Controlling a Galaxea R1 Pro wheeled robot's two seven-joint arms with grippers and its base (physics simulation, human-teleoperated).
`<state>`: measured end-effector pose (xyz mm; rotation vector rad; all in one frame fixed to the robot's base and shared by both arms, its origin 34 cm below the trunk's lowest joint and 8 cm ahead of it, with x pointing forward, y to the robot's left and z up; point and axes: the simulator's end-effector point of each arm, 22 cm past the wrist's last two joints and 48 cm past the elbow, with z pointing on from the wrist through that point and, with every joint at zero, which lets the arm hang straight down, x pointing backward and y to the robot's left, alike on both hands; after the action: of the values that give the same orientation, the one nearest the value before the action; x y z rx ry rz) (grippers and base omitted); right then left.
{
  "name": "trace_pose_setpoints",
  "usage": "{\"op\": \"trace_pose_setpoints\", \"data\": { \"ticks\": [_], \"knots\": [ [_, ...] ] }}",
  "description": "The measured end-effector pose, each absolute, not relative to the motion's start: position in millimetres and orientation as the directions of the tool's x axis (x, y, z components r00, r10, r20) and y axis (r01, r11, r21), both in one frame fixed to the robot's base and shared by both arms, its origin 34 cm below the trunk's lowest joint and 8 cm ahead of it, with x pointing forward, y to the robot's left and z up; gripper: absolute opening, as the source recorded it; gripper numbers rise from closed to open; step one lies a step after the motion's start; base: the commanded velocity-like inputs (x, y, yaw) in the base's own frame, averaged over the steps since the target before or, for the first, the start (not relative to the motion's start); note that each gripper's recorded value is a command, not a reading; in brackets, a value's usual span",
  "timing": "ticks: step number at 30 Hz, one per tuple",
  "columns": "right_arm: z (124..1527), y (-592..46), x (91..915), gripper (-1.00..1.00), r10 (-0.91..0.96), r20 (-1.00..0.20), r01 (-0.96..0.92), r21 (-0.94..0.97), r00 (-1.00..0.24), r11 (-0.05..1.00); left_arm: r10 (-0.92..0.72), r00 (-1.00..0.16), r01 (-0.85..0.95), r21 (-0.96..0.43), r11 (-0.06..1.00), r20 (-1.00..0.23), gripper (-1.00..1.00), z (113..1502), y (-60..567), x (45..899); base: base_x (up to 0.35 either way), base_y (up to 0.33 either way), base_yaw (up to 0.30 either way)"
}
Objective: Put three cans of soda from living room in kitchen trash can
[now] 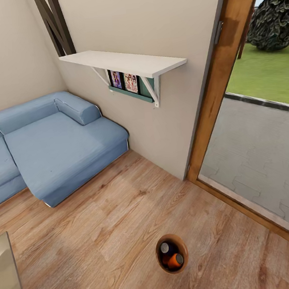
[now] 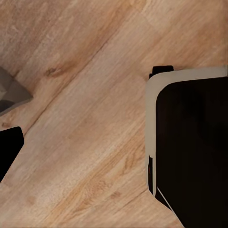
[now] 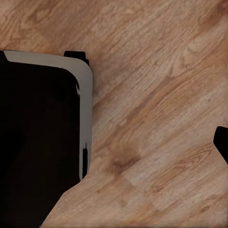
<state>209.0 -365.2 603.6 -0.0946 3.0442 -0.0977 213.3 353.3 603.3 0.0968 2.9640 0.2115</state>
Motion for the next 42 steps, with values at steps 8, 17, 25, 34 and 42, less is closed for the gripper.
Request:
{"op": "trace_pose_setpoints", "data": {
  "ticks": [8,17,25,34,42],
  "knots": [
    [603.9,-367.3,189.2,1.0,-0.063,-0.051,-0.06,-0.065,-0.997,0.996,0.075,-0.986,0.054,0.141,0.989,-0.151,1.0,603.3,347.2,203.6,0.0,0.0,0.0],
    [603.3,-356.6,167.4,1.0,-0.057,-0.007,-0.057,-0.046,-0.998,0.997,0.07,-0.989,0.052,0.135,0.989,-0.131,1.0,603.9,341.4,187.8,0.0,0.0,0.0],
    [605.3,-349.3,137.6,1.0,-0.044,0.054,-0.045,-0.032,-0.998,0.998,0.066,-0.99,0.05,0.134,0.99,-0.121,1.0,603.7,340.8,184.6,0.0,0.0,0.0],
    [604.2,-330.7,129.8,1.0,-0.035,0.069,-0.035,-0.008,-0.997,0.999,0.05,-0.997,0.057,0.126,0.99,0.063,1.0,602.3,341.6,143.9,0.0,0.0,0.0],
    [603.7,-324.6,129.3,1.0,-0.032,0.07,-0.033,-0.001,-0.997,0.999,0.04,-0.991,0.056,0.127,0.99,0.128,1.0,603.7,342.1,129.4,0.0,0.0,0.0]
  ]
}}
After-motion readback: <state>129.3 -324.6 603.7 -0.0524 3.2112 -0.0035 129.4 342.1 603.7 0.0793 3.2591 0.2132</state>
